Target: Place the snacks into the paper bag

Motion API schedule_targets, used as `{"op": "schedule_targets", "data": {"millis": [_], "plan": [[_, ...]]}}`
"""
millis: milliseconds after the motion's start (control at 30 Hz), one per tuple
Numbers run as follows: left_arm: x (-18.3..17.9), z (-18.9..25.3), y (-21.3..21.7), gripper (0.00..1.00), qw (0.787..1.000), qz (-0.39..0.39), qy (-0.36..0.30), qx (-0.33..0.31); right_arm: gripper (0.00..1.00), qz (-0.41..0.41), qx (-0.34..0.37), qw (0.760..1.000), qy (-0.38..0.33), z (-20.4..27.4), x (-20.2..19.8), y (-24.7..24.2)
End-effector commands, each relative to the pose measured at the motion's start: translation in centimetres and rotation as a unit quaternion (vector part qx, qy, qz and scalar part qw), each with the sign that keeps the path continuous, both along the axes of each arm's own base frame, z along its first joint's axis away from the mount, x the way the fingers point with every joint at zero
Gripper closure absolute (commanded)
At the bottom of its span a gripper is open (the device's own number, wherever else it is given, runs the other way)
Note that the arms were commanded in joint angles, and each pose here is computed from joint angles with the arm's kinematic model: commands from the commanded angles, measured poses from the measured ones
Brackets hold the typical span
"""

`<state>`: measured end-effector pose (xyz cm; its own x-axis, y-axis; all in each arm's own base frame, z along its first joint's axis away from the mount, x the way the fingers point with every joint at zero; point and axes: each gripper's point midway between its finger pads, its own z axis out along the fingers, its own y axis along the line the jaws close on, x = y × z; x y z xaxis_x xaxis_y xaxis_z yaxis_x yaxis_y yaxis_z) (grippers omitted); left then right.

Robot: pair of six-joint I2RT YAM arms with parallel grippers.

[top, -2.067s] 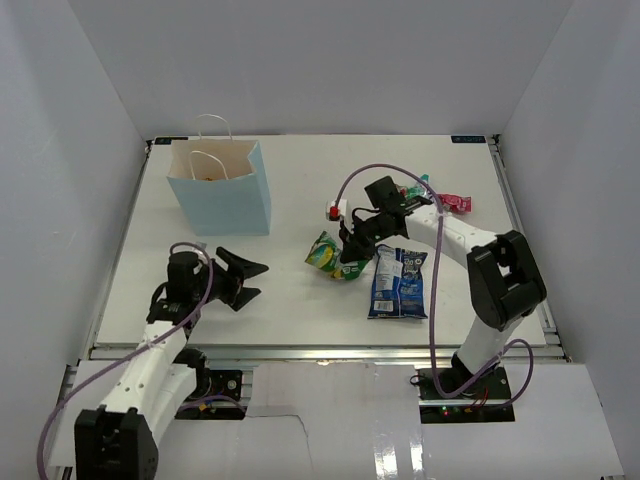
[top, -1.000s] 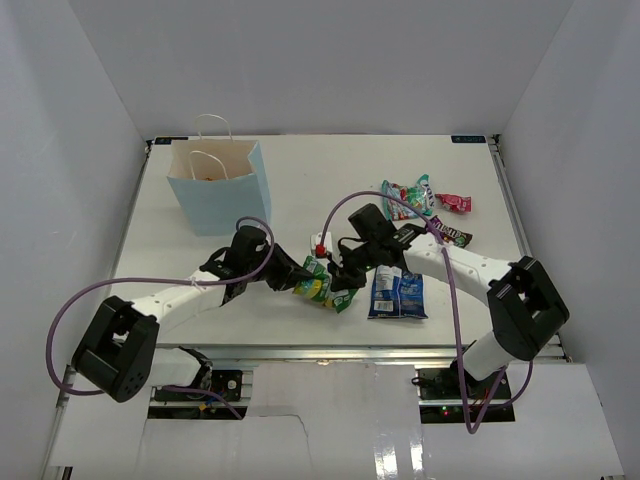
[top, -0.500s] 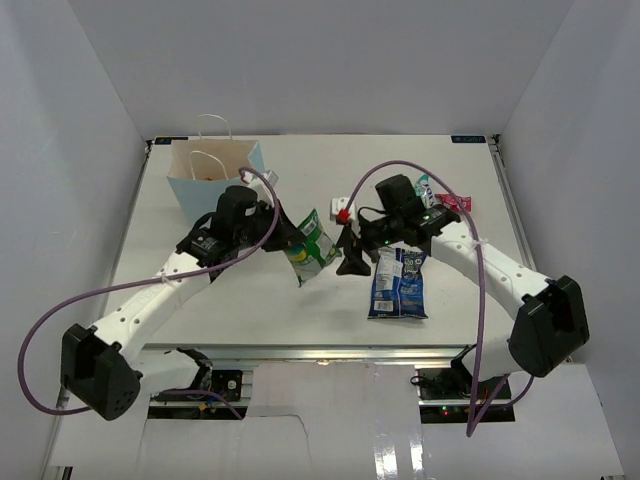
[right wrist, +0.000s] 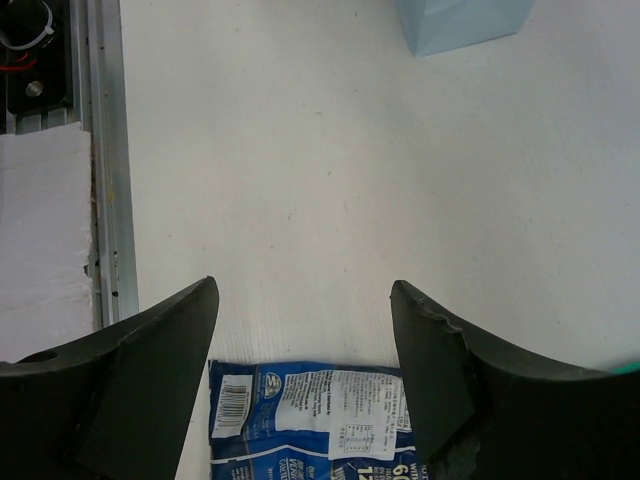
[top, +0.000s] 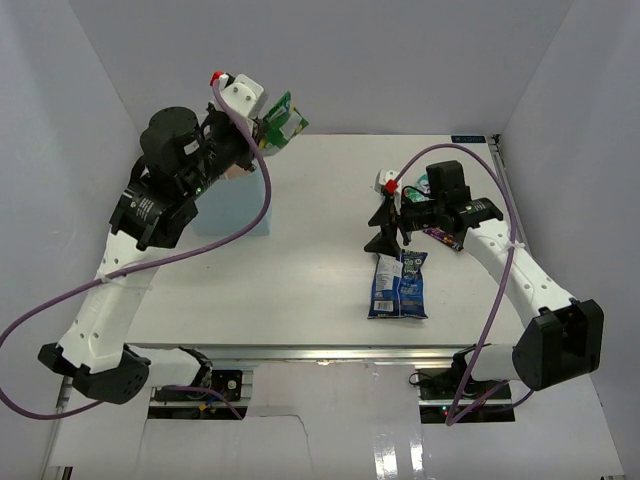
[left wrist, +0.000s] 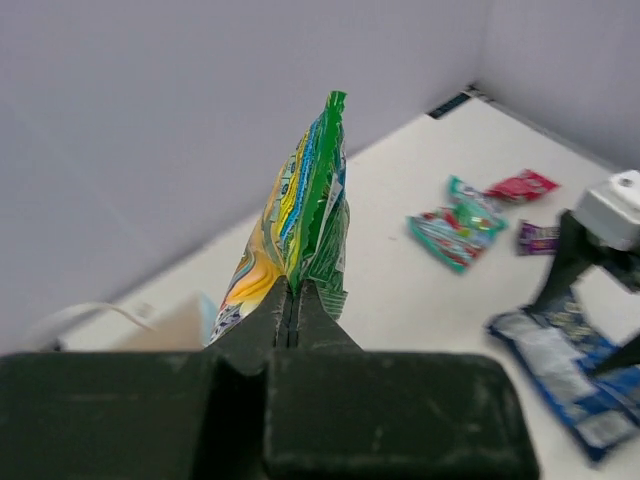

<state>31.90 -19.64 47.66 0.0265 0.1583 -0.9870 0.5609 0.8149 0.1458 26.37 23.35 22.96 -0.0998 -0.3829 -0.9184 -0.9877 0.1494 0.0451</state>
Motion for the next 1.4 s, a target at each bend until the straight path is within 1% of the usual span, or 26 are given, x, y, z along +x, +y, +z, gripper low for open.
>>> {"op": "schedule_targets", "data": {"millis": [0, 67, 100, 133, 167, 200, 300, 433, 500, 567, 667, 767, 900, 967, 1000, 1067, 1200, 1300, 1367], "plan": [[3.3, 3.1, 3.0, 1.0, 0.982, 0.058, -0.119, 0.132, 0.24, 0.006, 0.009, 1.0, 0.011, 0.0, -0.9, -0.2], [4.7, 4.1, 4.3, 1.0, 0.977, 0.079, -0.138, 0.141, 0.24, 0.003, 0.008, 1.0, 0.014, -0.1, -0.8, -0.3], [4.9, 5.1, 4.6, 1.0, 0.976, 0.066, -0.154, 0.139, 0.24, 0.002, 0.008, 1.0, 0.014, -0.2, -0.7, -0.4], [6.6, 4.7, 6.6, 1.0, 0.975, 0.079, -0.148, 0.147, 0.24, 0.001, 0.008, 1.0, 0.015, -0.3, -0.6, -0.4], [6.9, 4.8, 6.8, 1.0, 0.976, 0.06, -0.152, 0.147, 0.24, 0.0, 0.007, 1.0, 0.017, -0.4, -0.6, -0.5], [7.9, 4.7, 8.6, 1.0, 0.973, 0.076, -0.153, 0.152, 0.24, -0.001, 0.007, 1.0, 0.017, -0.4, -0.6, -0.5], [8.7, 4.2, 10.1, 1.0, 0.972, 0.059, -0.157, 0.162, 0.24, -0.006, 0.005, 1.0, 0.018, -0.6, -0.3, -0.8], [9.3, 2.5, 10.5, 1.0, 0.971, 0.035, -0.153, 0.182, 0.24, -0.011, 0.004, 1.0, 0.021, -1.0, 0.0, -1.2], [9.6, 1.4, 11.3, 1.0, 0.969, 0.037, -0.148, 0.193, 0.24, -0.013, 0.005, 1.0, 0.025, -1.2, 0.2, -1.4], [9.2, 1.0, 11.4, 1.0, 0.97, 0.028, -0.148, 0.189, 0.24, -0.015, 0.005, 1.0, 0.026, -1.3, 0.3, -1.5], [7.7, 2.1, 11.0, 1.0, 0.967, 0.013, -0.18, 0.18, 0.24, -0.017, 0.005, 0.999, 0.032, -1.7, 0.4, -1.7], [7.0, 2.3, 11.2, 1.0, 0.965, 0.011, -0.19, 0.182, 0.24, -0.015, 0.007, 0.999, 0.038, -2.0, 0.5, -1.7], [7.1, 1.0, 12.7, 1.0, 0.965, 0.023, -0.173, 0.195, 0.24, -0.014, 0.008, 0.999, 0.041, -2.0, 0.5, -1.7], [6.8, 1.1, 12.8, 1.0, 0.966, 0.023, -0.175, 0.19, 0.24, -0.014, 0.009, 0.999, 0.042, -2.1, 0.6, -1.7], [7.0, 0.4, 13.9, 1.0, 0.967, 0.032, -0.169, 0.19, 0.24, -0.014, 0.009, 0.999, 0.041, -2.0, 0.6, -1.7], [6.5, 0.6, 14.1, 1.0, 0.966, 0.033, -0.177, 0.186, 0.24, -0.014, 0.01, 0.999, 0.042, -2.1, 0.6, -1.8], [5.9, -0.4, 14.7, 1.0, 0.966, 0.028, -0.179, 0.186, 0.24, -0.016, 0.011, 0.999, 0.044, -2.2, 0.6, -2.0], [6.2, -1.1, 15.4, 1.0, 0.967, 0.031, -0.174, 0.182, 0.24, -0.015, 0.012, 0.999, 0.045, -2.3, 0.6, -2.1], [6.6, -2.0, 15.4, 1.0, 0.97, 0.018, -0.169, 0.174, 0.24, -0.016, 0.013, 0.999, 0.045, -2.4, 0.6, -2.2]]}}
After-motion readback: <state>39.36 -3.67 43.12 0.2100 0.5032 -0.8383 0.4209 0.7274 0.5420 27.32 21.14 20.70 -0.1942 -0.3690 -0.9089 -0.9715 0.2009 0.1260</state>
